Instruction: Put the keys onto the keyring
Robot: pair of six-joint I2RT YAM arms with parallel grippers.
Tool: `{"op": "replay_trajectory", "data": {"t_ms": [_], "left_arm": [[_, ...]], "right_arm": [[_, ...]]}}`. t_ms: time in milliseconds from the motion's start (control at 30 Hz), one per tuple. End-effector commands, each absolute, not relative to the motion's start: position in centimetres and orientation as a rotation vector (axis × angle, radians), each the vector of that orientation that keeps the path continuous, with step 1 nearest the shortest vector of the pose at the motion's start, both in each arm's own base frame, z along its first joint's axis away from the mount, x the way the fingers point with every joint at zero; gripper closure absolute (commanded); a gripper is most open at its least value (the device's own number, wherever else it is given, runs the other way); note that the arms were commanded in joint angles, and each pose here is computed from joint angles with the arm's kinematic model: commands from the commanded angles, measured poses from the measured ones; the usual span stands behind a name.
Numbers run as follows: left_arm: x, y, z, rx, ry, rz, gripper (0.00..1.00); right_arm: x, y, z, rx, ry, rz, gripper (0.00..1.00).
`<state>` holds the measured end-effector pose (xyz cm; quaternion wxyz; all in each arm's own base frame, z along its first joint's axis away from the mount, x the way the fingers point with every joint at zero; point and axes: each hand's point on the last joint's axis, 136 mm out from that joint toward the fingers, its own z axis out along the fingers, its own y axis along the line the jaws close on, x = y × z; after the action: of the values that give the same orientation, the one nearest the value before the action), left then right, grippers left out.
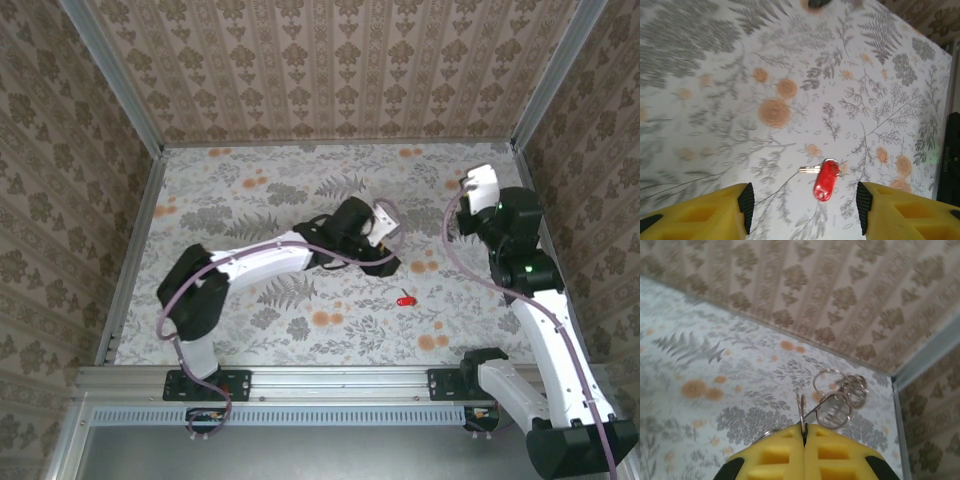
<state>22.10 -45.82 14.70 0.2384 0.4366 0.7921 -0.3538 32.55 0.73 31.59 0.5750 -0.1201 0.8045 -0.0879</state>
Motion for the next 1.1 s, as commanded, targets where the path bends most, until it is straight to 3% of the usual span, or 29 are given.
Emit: {"op": "replay_trajectory", "data": {"t_ms": [0, 167, 500, 1067], "left_arm": [[20.1, -47.2, 12.5, 1.097, 2.422, -0.948, 0.45], [18.1, -47.5, 8.2, 0.910, 2.861, -0.853, 0.50], [17.0, -50.0, 5.8, 0.693, 2.975, -0.703, 0.55], [15.1, -51.0, 3.8, 0.682, 3.029, -0.724, 0.65]], "right_arm": [[33.4, -1.7, 34.3, 0.054, 1.855, -0.135, 1.00], [34.3, -2.1, 34.4, 0.092, 1.841, -0.110, 1.00], [35.0, -1.5, 34.4, 0.054, 1.828, -0.061, 1.00], [34.1, -1.7, 34.8, 0.036, 1.817, -0.051, 1.00]]}}
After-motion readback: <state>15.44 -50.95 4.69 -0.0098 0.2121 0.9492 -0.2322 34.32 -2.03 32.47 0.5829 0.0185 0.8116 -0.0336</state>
